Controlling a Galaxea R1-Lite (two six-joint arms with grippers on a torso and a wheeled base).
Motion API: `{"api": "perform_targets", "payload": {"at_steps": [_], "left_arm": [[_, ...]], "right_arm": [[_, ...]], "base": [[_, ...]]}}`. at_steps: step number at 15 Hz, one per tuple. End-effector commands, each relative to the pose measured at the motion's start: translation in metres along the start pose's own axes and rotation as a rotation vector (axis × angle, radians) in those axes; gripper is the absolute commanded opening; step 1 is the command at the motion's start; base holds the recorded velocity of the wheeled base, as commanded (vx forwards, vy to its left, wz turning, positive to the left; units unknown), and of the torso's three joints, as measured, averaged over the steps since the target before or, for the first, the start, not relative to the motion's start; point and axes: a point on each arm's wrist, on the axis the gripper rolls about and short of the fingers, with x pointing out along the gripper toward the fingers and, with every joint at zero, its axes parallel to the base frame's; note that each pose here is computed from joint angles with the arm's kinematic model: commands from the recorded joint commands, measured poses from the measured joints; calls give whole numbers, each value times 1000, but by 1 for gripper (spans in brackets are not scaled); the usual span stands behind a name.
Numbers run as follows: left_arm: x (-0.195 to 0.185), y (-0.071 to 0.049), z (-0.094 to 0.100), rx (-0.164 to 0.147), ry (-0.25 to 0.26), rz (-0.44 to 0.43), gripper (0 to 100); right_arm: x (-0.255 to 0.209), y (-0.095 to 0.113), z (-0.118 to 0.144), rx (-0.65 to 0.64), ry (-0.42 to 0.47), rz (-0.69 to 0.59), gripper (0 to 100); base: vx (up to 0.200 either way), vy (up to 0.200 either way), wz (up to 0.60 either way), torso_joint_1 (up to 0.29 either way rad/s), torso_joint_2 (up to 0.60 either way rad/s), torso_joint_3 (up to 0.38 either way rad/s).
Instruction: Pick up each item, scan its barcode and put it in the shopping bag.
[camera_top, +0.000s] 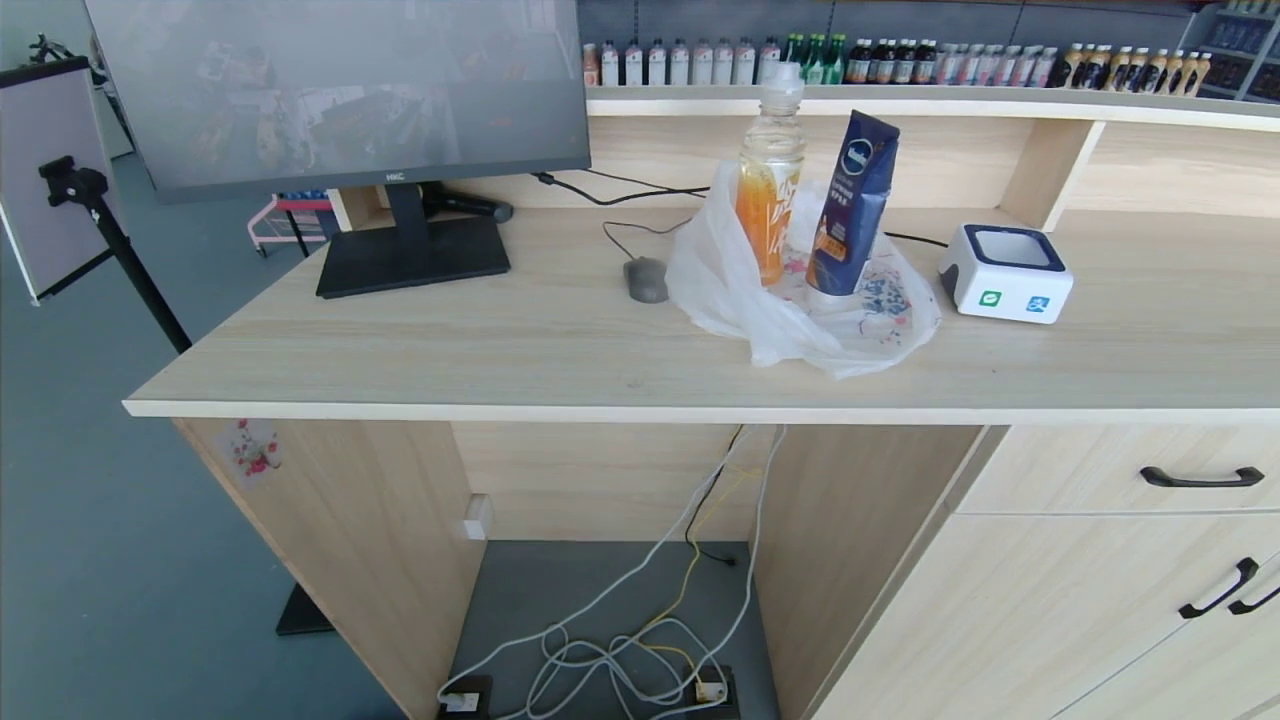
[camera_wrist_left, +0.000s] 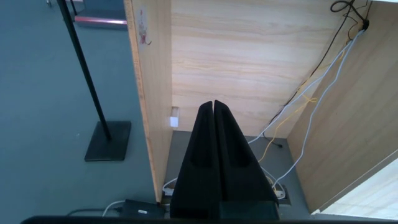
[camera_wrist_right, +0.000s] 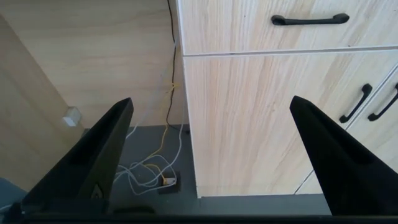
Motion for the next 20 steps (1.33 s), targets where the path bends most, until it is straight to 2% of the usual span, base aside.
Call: {"api": "perform_targets", "payload": {"at_steps": [1, 2, 20], "left_arm": [[0, 0, 0, -1, 0, 0, 0], [0, 0, 0, -4, 0, 0, 0], [0, 0, 0, -11, 0, 0, 0]], "right_arm": [[0, 0, 0, -1, 2, 0, 100], [0, 0, 0, -1, 2, 0, 100], [0, 0, 0, 4, 2, 0, 100]], "base": [[0, 0, 0, 0, 0, 0], [0, 0, 0, 0, 0, 0], [0, -200, 0, 2, 3, 2]]}}
